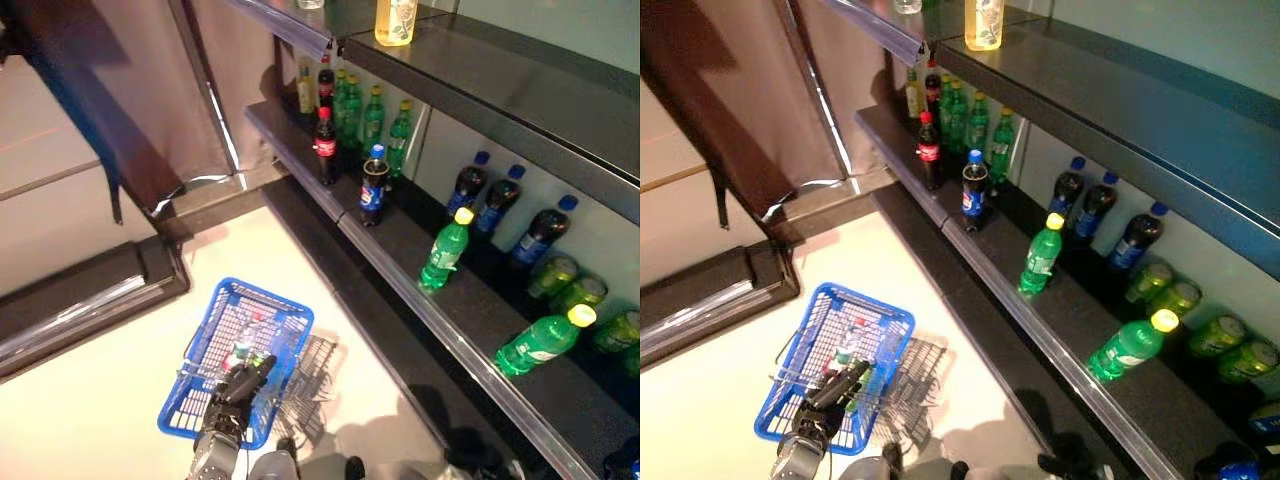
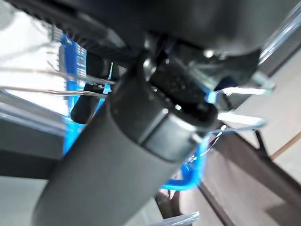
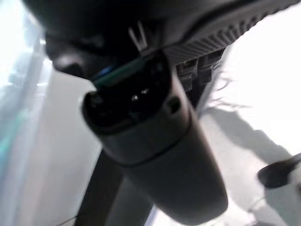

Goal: Pick up the drink and place into the basket.

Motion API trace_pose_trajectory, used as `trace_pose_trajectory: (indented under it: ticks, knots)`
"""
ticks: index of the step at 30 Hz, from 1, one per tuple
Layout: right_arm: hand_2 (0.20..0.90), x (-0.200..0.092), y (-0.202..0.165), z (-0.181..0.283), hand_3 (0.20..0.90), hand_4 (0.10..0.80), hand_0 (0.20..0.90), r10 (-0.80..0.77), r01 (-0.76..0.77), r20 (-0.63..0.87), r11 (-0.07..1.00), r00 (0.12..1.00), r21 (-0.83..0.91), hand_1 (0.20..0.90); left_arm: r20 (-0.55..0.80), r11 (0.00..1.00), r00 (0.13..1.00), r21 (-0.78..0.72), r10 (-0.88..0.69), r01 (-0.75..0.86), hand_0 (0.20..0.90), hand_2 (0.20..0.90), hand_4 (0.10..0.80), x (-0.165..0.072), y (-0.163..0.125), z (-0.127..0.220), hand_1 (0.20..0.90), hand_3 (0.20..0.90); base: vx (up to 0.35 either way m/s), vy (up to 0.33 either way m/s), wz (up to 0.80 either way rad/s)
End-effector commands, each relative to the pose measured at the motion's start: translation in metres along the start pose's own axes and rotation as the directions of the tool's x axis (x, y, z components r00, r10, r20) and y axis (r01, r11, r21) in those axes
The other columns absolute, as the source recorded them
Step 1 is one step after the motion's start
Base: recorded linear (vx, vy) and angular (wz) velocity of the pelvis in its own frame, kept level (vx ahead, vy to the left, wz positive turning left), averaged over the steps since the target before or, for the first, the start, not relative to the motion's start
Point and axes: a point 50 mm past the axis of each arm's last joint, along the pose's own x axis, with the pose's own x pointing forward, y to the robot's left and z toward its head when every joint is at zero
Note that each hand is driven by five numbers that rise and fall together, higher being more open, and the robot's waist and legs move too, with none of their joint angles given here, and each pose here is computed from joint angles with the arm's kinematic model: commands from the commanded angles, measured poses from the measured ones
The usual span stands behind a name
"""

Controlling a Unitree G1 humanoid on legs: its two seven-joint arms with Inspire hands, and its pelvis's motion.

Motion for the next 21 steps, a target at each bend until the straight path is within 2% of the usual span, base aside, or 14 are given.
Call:
trace_pose_trajectory:
  ticks: [1,4,7,9,11,14,21]
  knots:
    - [0.900,-0.005,-0.027,-0.033,0.900,0.800,0.900,-0.116,0.120,-0.125,0.993,0.985,0.023,0.900,0.247,0.952,0.923,0.002,-0.296,0.305,0.300,0.300,0.100,-0.009,-0.044,0.040,0.300,0.200,0.368,0.506,-0.88]
    - [0.900,-0.007,-0.029,-0.044,0.900,0.800,0.900,-0.126,0.130,-0.167,0.991,0.978,0.015,0.900,0.241,0.950,0.921,0.009,-0.306,0.313,0.300,0.300,0.100,-0.005,-0.053,0.049,0.300,0.200,0.288,0.458,-0.66]
    - [0.900,-0.014,-0.024,-0.064,0.900,0.800,0.900,-0.115,0.131,-0.219,0.990,0.969,0.059,0.900,0.227,0.939,0.911,0.078,-0.343,0.334,0.300,0.300,0.100,-0.001,-0.063,0.061,0.300,0.200,0.273,0.378,-0.45]
    - [0.900,-0.014,-0.018,-0.062,0.900,0.800,0.900,-0.096,0.100,-0.198,0.995,0.976,0.009,0.900,0.249,0.949,0.916,0.059,-0.314,0.309,0.300,0.300,0.100,-0.001,-0.058,0.066,0.300,0.200,0.194,0.301,-0.19]
    - [0.900,-0.014,-0.011,-0.058,0.900,0.800,0.900,-0.067,0.062,-0.152,0.997,0.986,-0.034,0.900,0.287,0.959,0.916,0.041,-0.279,0.279,0.300,0.300,0.100,-0.004,-0.048,0.074,0.300,0.200,0.112,0.260,-0.91]
    - [0.900,-0.013,-0.004,-0.049,0.900,0.800,0.900,-0.055,0.057,-0.116,0.998,0.992,0.013,0.900,0.311,0.960,0.909,0.050,-0.277,0.276,0.300,0.300,0.100,-0.004,-0.039,0.079,0.300,0.200,0.073,0.113,-0.96]
    - [0.900,-0.013,-0.002,-0.052,0.900,0.800,0.900,-0.038,0.038,-0.144,0.999,0.989,-0.002,0.900,0.340,0.961,0.909,-0.041,-0.243,0.272,0.300,0.300,0.100,0.003,-0.048,0.070,0.300,0.200,0.050,-0.021,0.19]
